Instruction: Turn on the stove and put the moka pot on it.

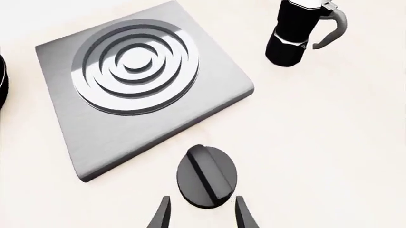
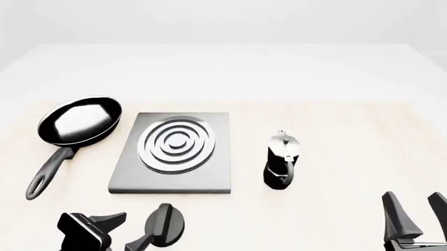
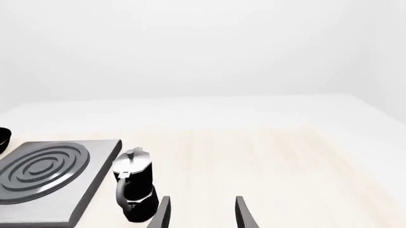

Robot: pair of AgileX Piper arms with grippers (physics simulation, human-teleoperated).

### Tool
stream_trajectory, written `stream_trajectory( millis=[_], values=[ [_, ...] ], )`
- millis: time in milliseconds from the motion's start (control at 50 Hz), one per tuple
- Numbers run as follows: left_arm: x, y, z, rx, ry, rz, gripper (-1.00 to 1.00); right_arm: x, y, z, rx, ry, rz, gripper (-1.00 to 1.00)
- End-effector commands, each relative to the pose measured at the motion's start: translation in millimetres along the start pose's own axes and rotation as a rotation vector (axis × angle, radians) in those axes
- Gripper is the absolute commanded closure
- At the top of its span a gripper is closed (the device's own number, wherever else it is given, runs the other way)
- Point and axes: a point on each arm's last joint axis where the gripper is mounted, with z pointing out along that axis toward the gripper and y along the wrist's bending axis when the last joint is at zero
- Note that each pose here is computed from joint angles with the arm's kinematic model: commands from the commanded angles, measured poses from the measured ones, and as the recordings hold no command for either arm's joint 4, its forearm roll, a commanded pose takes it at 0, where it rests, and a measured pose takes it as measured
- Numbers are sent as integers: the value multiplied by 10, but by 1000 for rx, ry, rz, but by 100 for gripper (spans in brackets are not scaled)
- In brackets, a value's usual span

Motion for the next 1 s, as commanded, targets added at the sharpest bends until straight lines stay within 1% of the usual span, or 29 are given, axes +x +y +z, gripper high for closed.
stream_trajectory(
  millis=[20, 80, 300, 880, 1000],
  values=[
    [30, -43, 117, 29, 27, 20, -100, -2, -2, -4, 3, -4, 5, -100],
    [50, -72, 161, 47, 41, 22, -100, 0, -3, -5, 5, -2, 7, -100],
    [66, -87, 208, 55, 48, 27, -100, 0, -2, -5, 4, -2, 10, -100],
    [151, -200, 322, 118, 94, 48, -100, -2, -1, -6, 2, -5, 20, -100],
    [165, -202, 353, 118, 96, 48, -100, -3, -1, -6, 1, -5, 21, -100]
  ],
)
